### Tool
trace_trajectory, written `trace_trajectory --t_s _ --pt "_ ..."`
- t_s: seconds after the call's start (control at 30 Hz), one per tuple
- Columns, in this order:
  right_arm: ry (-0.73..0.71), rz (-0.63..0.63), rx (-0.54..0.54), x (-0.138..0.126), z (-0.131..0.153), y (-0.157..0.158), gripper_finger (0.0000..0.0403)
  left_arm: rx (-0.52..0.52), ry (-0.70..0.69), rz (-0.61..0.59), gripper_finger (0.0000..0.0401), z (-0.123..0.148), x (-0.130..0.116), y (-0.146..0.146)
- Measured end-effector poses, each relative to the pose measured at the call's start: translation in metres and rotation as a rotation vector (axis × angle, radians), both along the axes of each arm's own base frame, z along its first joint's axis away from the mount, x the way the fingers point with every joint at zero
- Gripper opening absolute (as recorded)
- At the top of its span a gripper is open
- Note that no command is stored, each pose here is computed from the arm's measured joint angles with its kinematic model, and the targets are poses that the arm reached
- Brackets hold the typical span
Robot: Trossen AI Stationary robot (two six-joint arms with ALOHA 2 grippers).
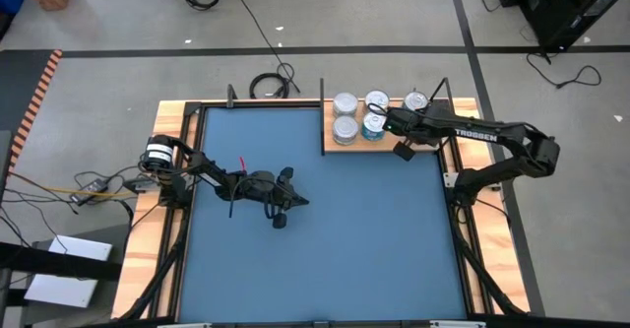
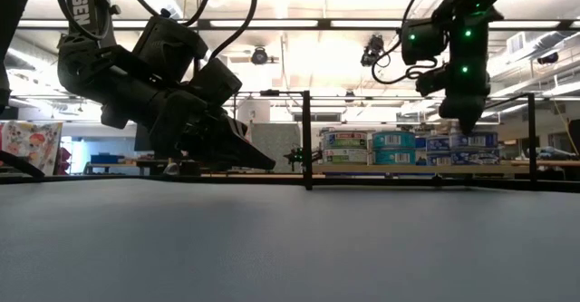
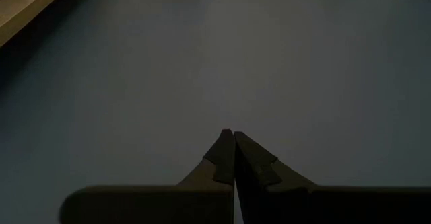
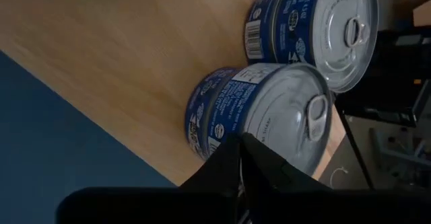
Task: Stack canned seafood by type on shelf
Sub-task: Stack the blue tuna can on to the blue tuna can on the shelf, then return to Home Position
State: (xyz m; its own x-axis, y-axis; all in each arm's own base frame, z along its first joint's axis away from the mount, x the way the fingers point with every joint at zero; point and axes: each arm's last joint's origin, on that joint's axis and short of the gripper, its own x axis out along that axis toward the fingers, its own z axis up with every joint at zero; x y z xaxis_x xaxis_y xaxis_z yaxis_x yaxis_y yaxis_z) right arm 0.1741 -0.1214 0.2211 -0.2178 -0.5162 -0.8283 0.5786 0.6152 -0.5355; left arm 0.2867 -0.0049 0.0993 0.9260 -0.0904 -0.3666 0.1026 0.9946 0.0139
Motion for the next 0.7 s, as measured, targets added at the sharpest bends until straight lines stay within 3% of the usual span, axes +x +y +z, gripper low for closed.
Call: trace_trajectory --t_s 0.43,0.57,0.7 --pt "-0.074 -0.001 -0.042 -0.004 0.012 0.006 0.0108 0.000 -0.005 0.000 0.0005 0.000 0.000 0.000" --pt "-0.111 0.018 -0.057 -0.004 0.018 0.013 0.0109 -0.003 -0.019 -0.007 0.0005 0.002 0.001 0.000" --pt "-0.170 0.077 -0.080 0.000 0.025 0.025 0.0078 -0.018 -0.040 -0.040 0.0005 0.004 0.001 -0.001"
